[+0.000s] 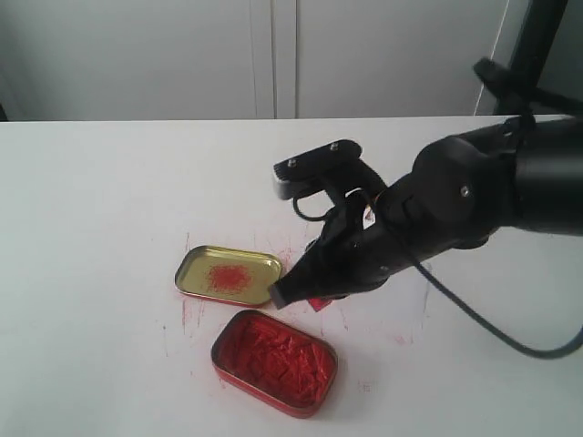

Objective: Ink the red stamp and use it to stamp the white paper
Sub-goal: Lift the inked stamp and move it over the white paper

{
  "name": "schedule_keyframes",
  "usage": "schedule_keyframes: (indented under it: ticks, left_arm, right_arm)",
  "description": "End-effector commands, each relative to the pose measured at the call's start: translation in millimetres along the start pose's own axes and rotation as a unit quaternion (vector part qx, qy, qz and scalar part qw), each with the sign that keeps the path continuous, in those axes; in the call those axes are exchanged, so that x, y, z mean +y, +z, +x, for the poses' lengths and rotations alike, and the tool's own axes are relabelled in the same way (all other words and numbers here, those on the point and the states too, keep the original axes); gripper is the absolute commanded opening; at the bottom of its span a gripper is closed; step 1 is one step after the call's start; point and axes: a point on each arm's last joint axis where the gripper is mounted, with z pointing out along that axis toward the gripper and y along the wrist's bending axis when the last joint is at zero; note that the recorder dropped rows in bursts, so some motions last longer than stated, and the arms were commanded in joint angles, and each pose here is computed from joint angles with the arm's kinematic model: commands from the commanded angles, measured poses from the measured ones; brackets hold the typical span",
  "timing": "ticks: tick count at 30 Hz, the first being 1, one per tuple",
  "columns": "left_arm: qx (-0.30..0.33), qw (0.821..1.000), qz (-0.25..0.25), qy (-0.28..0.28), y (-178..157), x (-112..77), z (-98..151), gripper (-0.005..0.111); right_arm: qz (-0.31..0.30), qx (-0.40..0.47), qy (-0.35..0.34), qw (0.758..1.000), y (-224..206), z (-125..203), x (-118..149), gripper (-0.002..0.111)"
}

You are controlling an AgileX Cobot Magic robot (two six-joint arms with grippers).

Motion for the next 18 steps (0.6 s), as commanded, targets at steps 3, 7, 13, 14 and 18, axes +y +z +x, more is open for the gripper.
schedule_keyframes:
  ticks: [3,7,13,14,18]
  left_arm:
    - [0.006,1.000,0.000,-0.001,0.7,-0.1,2.7,0.000]
    - [0.006,1.000,0.000,-0.001,0.7,-0.1,2.7,0.000]
    - [0.006,1.000,0.000,-0.001,0.7,-0.1,2.7,0.000]
    - [0.006,1.000,0.000,-0.001,0.7,-0.1,2.7,0.000]
    - [0.006,1.000,0.000,-0.001,0.7,-0.1,2.7,0.000]
  right_arm:
    - [0.023,0.006,0.032,0.999,-11.1,-16.2,-26.0,0.000]
    - [0.050,0.039,0.019,0.998,-5.3,-26.7,-33.0,0.000]
    - [0.073,0.078,0.006,0.994,14.2,-39.6,-41.4,0.000]
    - [0.073,0.084,0.008,0.994,18.4,-40.9,-43.1,0.000]
    - [0.076,0.098,0.015,0.992,35.2,-42.3,-50.9,0.000]
